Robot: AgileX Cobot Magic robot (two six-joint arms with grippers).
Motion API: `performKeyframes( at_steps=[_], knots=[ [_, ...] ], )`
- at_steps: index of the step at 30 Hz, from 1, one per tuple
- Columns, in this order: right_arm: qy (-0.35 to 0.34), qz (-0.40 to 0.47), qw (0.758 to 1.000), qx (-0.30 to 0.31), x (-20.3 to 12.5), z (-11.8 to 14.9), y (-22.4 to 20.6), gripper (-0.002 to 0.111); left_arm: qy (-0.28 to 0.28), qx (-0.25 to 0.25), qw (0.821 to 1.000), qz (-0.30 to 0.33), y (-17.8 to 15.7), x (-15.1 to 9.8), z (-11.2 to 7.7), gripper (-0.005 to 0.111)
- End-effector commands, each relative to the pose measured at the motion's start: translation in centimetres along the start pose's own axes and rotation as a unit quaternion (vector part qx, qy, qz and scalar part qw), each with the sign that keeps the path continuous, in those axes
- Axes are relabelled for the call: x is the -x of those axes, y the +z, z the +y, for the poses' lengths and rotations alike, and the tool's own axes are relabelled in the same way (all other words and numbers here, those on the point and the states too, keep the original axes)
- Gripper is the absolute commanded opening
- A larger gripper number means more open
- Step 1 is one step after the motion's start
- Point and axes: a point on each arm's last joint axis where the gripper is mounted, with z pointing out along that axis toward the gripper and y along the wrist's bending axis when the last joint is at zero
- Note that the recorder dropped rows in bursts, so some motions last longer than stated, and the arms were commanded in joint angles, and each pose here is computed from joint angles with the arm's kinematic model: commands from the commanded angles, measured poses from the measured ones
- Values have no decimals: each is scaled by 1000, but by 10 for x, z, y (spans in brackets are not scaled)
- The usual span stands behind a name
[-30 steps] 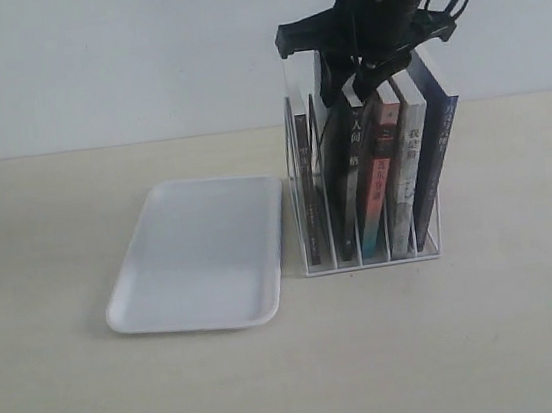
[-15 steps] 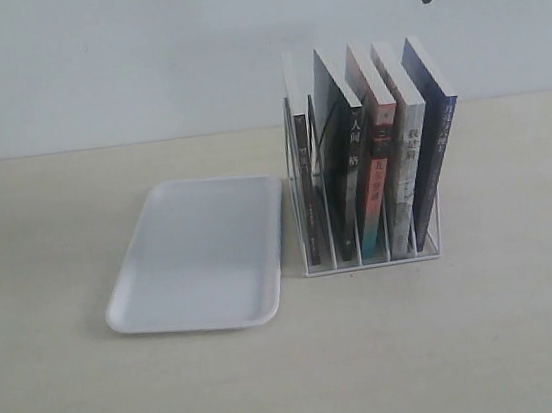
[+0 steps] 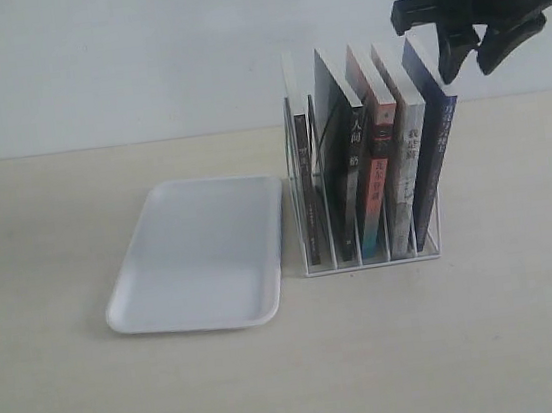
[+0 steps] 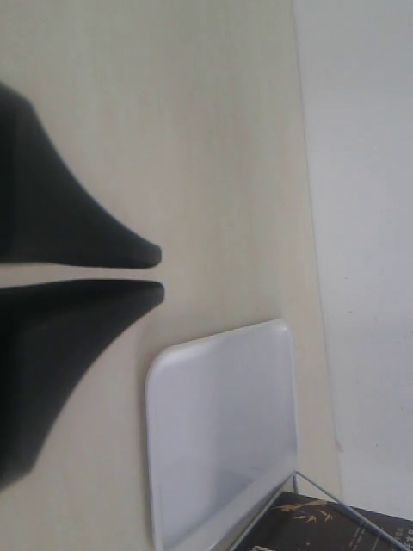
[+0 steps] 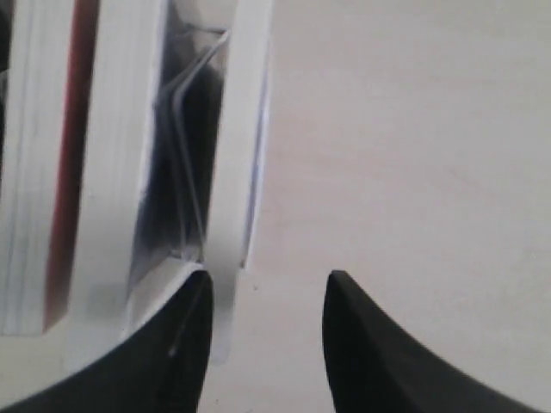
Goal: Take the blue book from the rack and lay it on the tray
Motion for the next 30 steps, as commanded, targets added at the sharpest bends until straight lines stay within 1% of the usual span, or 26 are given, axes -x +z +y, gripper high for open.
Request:
performKeyframes(
  at_steps=[1,5,7,14,19,21,23,26,27,30],
  knots=[
    [-1,-11,1000,21,0,3,3,41,-3,1,1000,-11,-1,3,0,5],
    [-3,-15,1000,26,1,3,3,41,-3,1,1000,-11,-1,3,0,5],
    [0,-18,999,37,2,5,3,41,-3,1,1000,-11,-1,3,0,5],
    [1,13,999,42,4,8,33,41,-3,1,1000,-11,-1,3,0,5],
    [7,-7,999,43,7,8,32,40,-3,1,1000,-11,-1,3,0,5],
    [7,-4,999,43,7,8,33,35,-3,1,1000,-11,-1,3,0,5],
    [7,-3,999,43,7,8,33,24,-3,1,1000,-11,-1,3,0,5],
    [7,2,999,43,6,8,33,2,-3,1,1000,-11,-1,3,0,5],
    [6,2,999,43,6,8,33,0,-3,1,1000,-11,-1,3,0,5],
    [6,5,999,43,5,8,33,0,-3,1,1000,-11,-1,3,0,5]
  ],
)
